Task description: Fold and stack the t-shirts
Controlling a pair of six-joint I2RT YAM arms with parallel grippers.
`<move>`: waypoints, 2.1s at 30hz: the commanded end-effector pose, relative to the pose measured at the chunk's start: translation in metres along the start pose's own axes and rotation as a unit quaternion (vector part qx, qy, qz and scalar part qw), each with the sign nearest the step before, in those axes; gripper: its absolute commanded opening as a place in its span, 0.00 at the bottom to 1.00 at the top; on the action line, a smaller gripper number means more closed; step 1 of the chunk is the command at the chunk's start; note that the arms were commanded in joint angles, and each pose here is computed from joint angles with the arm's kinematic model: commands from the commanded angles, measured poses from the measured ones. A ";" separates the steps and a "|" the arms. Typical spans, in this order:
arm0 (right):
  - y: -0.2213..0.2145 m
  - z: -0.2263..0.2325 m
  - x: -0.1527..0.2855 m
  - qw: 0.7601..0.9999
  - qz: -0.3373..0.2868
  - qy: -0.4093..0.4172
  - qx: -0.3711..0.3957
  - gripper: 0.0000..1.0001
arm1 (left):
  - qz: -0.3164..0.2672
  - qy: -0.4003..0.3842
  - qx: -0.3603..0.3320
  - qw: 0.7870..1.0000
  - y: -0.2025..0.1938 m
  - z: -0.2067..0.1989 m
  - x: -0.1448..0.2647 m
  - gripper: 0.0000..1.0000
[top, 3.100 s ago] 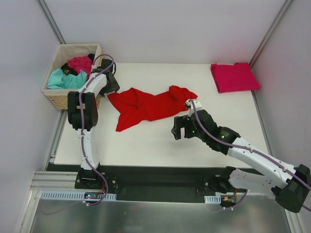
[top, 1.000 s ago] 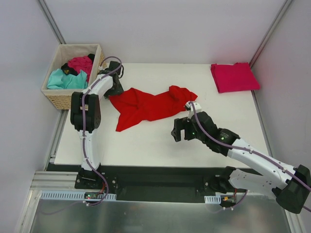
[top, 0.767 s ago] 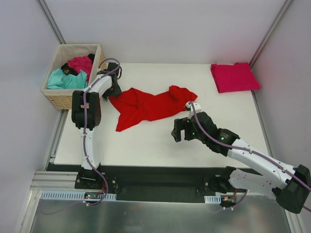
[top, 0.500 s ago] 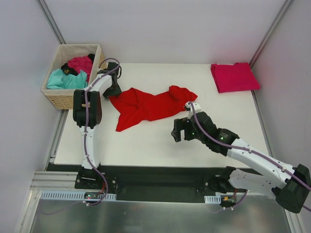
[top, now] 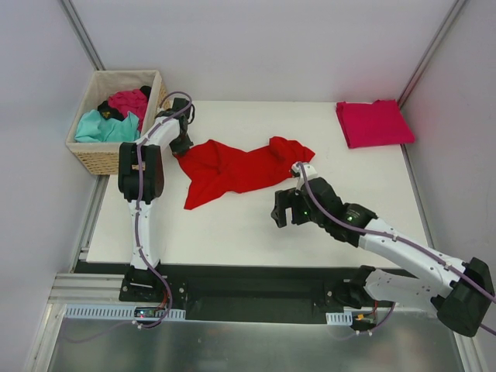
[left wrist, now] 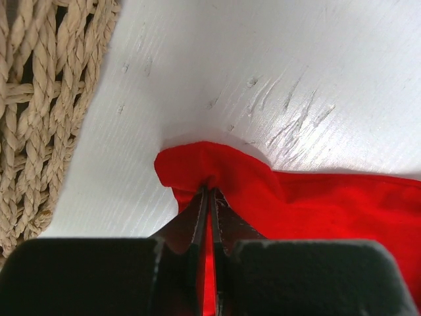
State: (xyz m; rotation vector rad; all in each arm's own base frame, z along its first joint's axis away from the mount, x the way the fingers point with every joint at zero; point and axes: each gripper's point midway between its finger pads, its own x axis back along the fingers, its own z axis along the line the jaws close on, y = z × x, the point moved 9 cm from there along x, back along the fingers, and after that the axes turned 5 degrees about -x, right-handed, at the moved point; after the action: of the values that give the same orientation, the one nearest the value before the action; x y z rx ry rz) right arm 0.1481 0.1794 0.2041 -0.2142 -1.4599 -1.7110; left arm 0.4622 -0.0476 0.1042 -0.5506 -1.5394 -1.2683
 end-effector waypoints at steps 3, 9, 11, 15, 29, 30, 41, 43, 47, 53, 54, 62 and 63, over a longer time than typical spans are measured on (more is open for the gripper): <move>0.013 0.049 -0.043 0.989 0.095 0.111 0.000 0.97 | 0.003 -0.010 0.000 1.000 0.003 0.002 0.008 0.00; 0.027 0.102 -0.094 0.977 0.154 0.144 0.047 0.97 | 0.007 -0.016 0.001 1.000 0.000 0.002 0.009 0.00; 0.034 0.118 -0.105 0.973 0.158 0.163 0.047 0.97 | 0.010 -0.018 0.001 1.000 -0.003 0.002 0.007 0.00; 0.033 0.142 -0.132 0.964 0.179 0.189 0.042 0.97 | 0.013 -0.033 0.005 0.999 -0.005 -0.001 0.006 0.00; 0.010 0.221 -0.190 0.913 0.238 0.330 0.029 0.97 | 0.004 -0.049 0.001 0.999 -0.003 -0.002 0.011 0.00; 0.008 0.223 -0.192 0.911 0.236 0.337 0.029 0.97 | 0.004 -0.051 0.002 0.999 -0.003 -0.001 0.012 0.00; 0.043 0.200 -0.213 0.947 0.149 0.277 0.065 0.97 | -0.012 -0.071 -0.008 0.997 0.003 -0.003 0.021 0.00; 0.057 0.189 -0.226 0.966 0.118 0.212 0.091 0.97 | -0.011 -0.071 -0.009 0.997 0.002 -0.002 0.019 0.00; 0.063 0.167 -0.238 0.973 0.145 0.086 0.156 0.97 | -0.016 -0.070 -0.011 0.997 0.001 -0.001 0.020 0.00; 0.075 0.143 -0.242 0.955 0.143 -0.037 0.256 0.97 | -0.019 -0.068 -0.009 0.997 0.002 0.000 0.020 0.00; 0.072 0.143 -0.243 0.954 0.154 -0.024 0.256 0.97 | -0.021 -0.068 -0.010 0.997 0.002 0.000 0.020 0.00; 0.031 0.173 -0.253 0.942 0.176 0.033 0.285 0.96 | -0.022 -0.066 -0.011 0.998 0.002 0.001 0.020 0.00; 0.028 0.174 -0.255 0.941 0.176 0.033 0.287 0.97 | -0.020 -0.065 -0.011 0.998 0.001 0.002 0.020 0.00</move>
State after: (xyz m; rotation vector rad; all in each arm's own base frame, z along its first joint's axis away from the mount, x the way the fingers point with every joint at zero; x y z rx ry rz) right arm 0.2780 0.4410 0.1202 -0.1551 -1.6641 -1.0250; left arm 0.4610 -0.0544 0.1045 -0.6339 -1.6369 -1.2912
